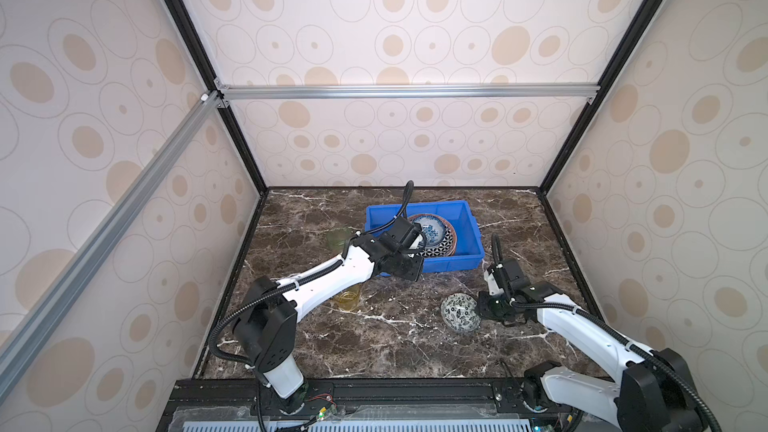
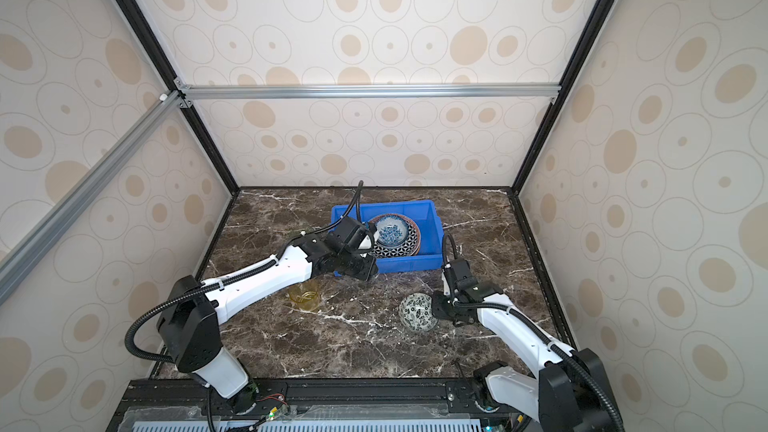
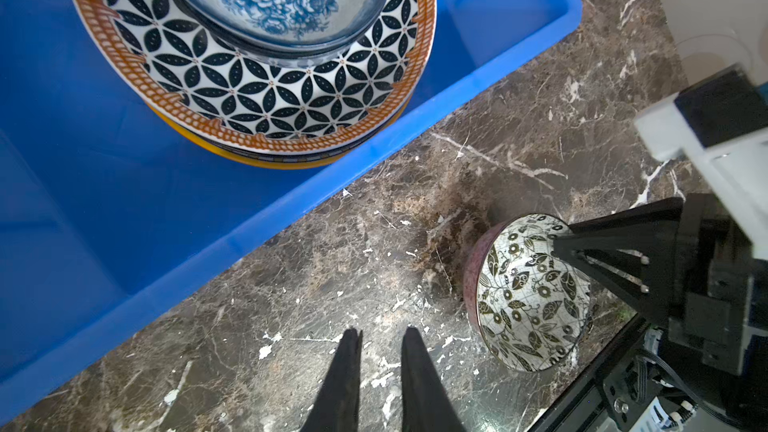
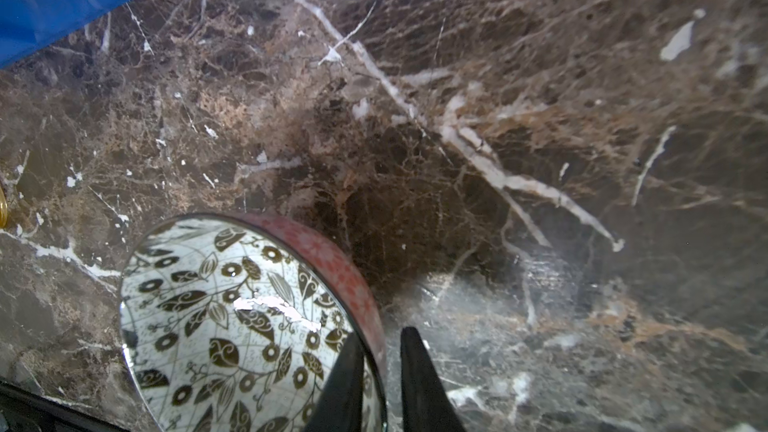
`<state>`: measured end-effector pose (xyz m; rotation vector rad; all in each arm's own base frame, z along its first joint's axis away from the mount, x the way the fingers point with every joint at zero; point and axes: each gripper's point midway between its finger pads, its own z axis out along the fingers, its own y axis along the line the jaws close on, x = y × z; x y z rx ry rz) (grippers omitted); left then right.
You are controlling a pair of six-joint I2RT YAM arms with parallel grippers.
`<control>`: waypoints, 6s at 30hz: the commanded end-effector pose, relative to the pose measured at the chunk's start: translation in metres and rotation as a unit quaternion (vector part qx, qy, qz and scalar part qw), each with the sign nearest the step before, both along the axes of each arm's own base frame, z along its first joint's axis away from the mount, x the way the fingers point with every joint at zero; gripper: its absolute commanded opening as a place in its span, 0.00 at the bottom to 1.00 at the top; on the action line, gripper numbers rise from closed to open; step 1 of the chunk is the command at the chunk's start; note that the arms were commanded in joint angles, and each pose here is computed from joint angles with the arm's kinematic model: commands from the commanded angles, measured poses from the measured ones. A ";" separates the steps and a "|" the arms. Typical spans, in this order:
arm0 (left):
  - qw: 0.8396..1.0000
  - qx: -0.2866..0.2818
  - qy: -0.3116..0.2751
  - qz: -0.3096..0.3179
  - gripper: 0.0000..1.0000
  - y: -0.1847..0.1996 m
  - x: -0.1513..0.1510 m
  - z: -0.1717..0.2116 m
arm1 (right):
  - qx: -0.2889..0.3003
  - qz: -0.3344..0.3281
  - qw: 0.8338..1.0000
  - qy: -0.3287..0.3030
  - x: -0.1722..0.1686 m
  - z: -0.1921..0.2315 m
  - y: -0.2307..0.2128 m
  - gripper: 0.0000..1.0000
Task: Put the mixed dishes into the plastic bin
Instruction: 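Hold the leaf bowl with the right gripper while the left gripper approaches, then grasp the leaf bowl rim with the left gripper while the right gripper releases it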
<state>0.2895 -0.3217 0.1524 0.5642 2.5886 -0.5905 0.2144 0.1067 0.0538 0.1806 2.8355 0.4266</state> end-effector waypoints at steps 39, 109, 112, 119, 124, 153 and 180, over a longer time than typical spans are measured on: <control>1.000 -0.011 -0.020 0.001 0.19 0.005 -0.006 0.014 | -0.010 0.011 1.000 0.008 -0.008 0.001 0.000 0.00; 0.997 -0.042 -0.049 -0.035 0.26 -0.010 -0.031 0.050 | 0.010 0.019 0.993 -0.118 0.024 0.106 0.026 0.00; 0.997 -0.043 -0.048 -0.039 0.26 -0.012 -0.033 0.050 | 0.004 0.019 0.992 -0.126 0.027 0.110 0.028 0.00; 0.996 -0.056 -0.045 -0.047 0.26 -0.022 -0.036 0.051 | -0.011 0.030 0.989 -0.142 0.033 0.118 0.038 0.00; 0.996 -0.056 -0.043 -0.053 0.27 -0.029 -0.039 0.049 | -0.018 0.039 0.988 -0.149 0.035 0.121 0.046 0.00; 0.999 -0.003 -0.038 -0.021 0.05 -0.044 -0.020 0.022 | 0.008 0.037 0.981 -0.188 0.034 0.147 0.061 0.00; 0.996 0.018 -0.080 0.022 0.00 -0.028 0.008 0.046 | 0.024 0.052 0.977 -0.204 0.027 0.156 0.061 0.38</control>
